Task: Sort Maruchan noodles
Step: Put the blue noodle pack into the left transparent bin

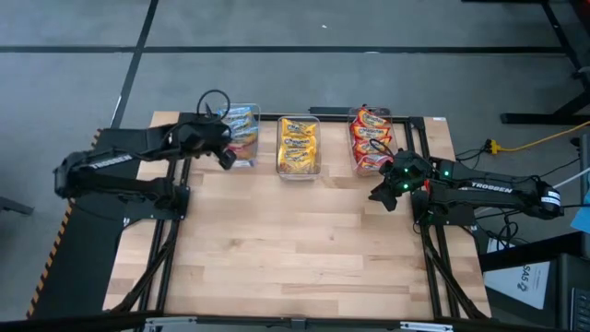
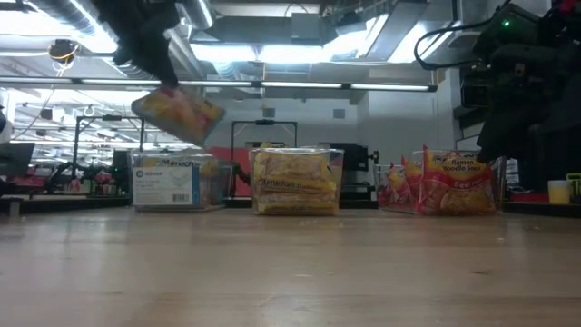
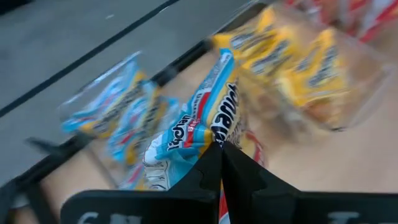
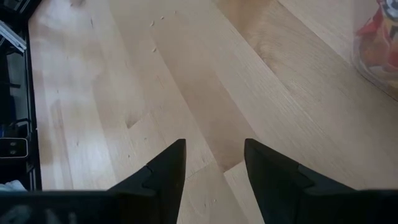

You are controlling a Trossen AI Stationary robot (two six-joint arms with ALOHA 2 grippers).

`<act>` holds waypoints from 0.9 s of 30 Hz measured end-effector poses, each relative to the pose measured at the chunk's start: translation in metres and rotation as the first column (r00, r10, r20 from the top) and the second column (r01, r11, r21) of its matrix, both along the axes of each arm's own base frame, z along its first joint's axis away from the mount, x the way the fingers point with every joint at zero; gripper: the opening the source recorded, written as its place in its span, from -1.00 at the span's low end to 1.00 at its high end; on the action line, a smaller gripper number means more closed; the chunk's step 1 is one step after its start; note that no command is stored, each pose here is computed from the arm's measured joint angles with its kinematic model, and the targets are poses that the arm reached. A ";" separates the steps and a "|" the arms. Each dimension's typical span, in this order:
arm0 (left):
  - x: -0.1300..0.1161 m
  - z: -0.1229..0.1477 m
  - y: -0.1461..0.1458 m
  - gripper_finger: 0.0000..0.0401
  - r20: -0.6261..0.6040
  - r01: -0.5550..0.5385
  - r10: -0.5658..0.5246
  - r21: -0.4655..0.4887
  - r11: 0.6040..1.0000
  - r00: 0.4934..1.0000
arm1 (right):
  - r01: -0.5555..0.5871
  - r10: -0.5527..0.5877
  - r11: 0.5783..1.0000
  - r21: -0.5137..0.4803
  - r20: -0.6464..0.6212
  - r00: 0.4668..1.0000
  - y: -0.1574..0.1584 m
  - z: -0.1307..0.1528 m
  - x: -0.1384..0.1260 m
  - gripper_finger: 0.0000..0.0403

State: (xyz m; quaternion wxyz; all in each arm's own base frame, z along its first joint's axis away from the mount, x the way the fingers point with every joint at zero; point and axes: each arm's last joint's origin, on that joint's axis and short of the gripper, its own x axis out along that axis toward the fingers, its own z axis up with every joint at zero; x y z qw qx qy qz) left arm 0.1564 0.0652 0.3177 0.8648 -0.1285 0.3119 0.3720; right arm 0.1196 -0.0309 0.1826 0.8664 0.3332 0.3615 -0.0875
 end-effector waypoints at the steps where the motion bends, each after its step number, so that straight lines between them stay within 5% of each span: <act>1: -0.002 -0.001 0.003 -1.00 -0.024 -0.013 0.013 0.006 1.000 1.000 | 0.000 0.000 1.000 0.000 0.000 1.000 0.000 0.000 0.000 -0.17; 11: 0.001 -0.014 0.031 -1.00 -0.181 -0.055 0.062 0.041 0.998 0.981 | 0.000 0.000 1.000 0.000 0.000 1.000 0.000 0.000 0.000 -0.17; 27: 0.041 -0.070 0.057 -1.00 -0.425 -0.031 -0.041 -0.161 0.986 0.904 | -0.002 0.002 1.000 0.002 0.000 1.000 0.000 0.000 0.000 -0.17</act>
